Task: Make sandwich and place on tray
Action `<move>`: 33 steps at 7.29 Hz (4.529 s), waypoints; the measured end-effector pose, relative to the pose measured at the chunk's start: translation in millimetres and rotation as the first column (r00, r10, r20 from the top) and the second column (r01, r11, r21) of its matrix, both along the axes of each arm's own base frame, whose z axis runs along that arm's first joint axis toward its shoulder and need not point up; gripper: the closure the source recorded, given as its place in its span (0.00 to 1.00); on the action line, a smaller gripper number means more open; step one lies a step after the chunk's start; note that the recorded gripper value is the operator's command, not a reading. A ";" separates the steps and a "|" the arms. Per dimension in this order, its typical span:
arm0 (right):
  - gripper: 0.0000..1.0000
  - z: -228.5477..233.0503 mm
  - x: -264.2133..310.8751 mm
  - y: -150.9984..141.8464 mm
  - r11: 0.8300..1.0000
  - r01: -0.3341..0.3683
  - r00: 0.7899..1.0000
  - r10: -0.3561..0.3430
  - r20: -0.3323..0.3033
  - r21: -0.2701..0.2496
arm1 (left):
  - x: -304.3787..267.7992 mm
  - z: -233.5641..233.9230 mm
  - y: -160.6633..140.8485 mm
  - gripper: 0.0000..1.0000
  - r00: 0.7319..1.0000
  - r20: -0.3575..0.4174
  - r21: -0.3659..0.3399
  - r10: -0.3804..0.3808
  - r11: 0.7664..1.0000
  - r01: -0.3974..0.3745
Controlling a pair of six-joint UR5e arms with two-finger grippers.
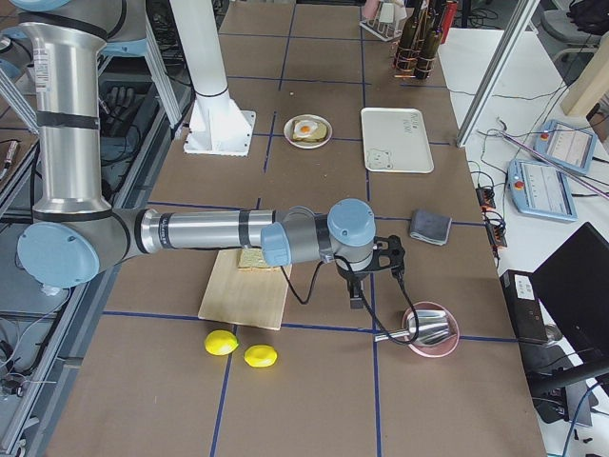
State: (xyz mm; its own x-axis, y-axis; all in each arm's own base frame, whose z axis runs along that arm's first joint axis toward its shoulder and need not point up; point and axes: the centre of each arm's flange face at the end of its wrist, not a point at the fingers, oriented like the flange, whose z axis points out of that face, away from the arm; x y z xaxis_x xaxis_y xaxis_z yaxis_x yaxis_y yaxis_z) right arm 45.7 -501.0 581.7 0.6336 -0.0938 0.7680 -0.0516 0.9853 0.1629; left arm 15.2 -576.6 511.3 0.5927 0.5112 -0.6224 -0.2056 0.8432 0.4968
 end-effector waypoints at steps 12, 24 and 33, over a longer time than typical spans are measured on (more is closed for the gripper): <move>0.00 4.0 -167.1 168.4 0.979 -0.066 0.997 0.074 0.031 -0.194 | 234.4 -155.4 30.8 0.00 0.948 -0.224 -0.308 -0.225 0.939 0.150; 0.53 57.8 -213.2 252.0 0.982 0.003 1.000 -0.004 -0.002 -0.191 | 252.0 -174.6 39.9 0.00 0.939 -0.246 -0.323 -0.241 0.934 0.155; 1.00 41.4 -219.0 249.4 0.986 0.019 1.000 -0.014 0.028 -0.165 | 252.7 -172.1 38.7 0.00 0.940 -0.242 -0.324 -0.240 0.933 0.155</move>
